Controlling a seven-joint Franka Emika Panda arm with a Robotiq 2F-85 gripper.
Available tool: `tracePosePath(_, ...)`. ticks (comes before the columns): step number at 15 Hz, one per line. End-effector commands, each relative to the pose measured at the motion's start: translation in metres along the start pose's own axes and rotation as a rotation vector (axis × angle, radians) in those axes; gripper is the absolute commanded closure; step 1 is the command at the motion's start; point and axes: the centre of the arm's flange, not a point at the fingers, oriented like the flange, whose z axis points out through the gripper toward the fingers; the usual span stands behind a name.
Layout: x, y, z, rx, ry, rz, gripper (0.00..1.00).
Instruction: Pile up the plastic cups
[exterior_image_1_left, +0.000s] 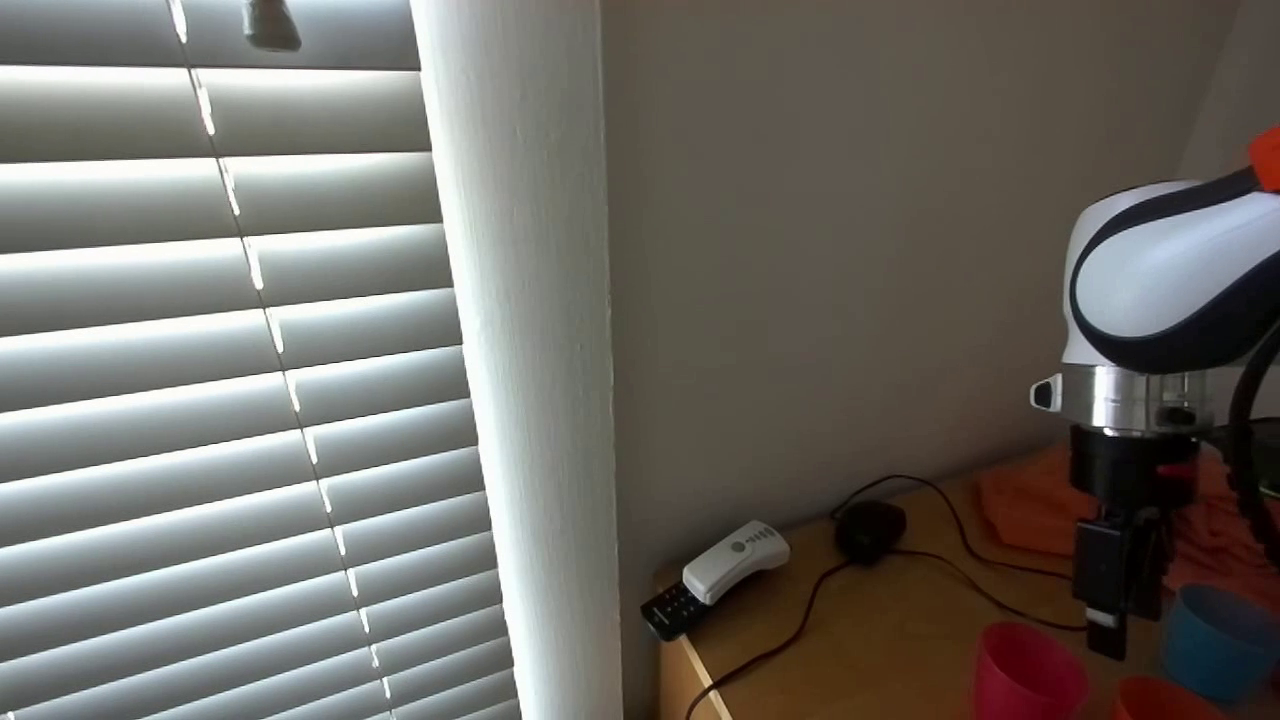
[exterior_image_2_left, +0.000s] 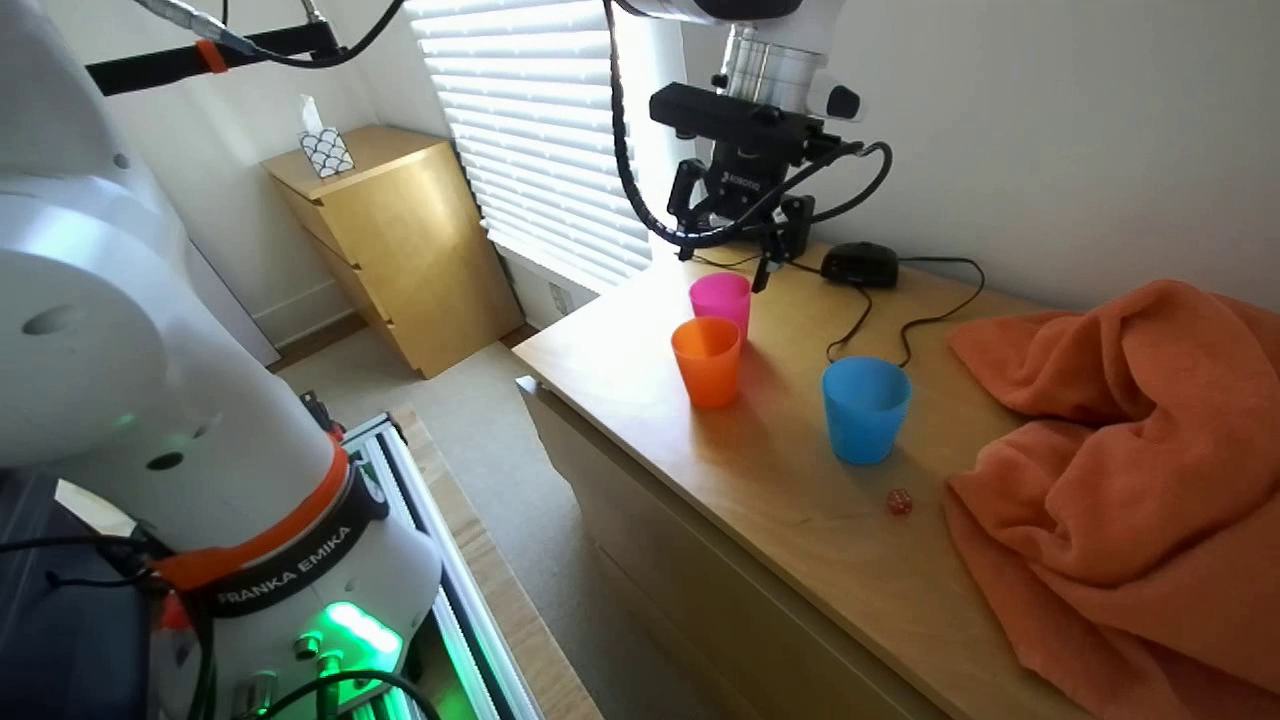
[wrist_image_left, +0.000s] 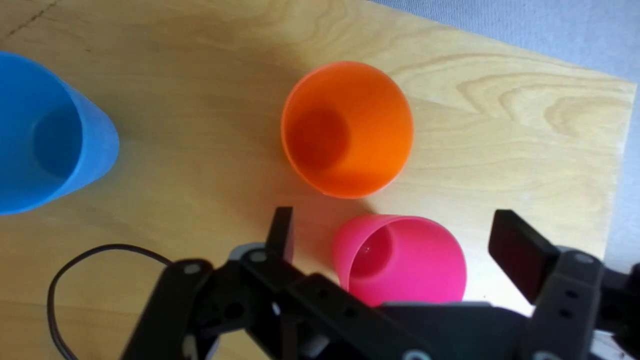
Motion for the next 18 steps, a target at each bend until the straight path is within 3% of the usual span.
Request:
tracePosePath(1,0.024,0.013,0.012,0.02,-0.02,-0.021,0.0)
tracePosePath(13,0.048,0.03,0.038,0.038,-0.026,-0.029,0.0)
tracePosePath(16,0.049,0.035,0.04,0.038,0.006,-0.012,0.0)
tracePosePath(18,0.051,0.038,0.041,0.041,0.021,-0.003,0.25)
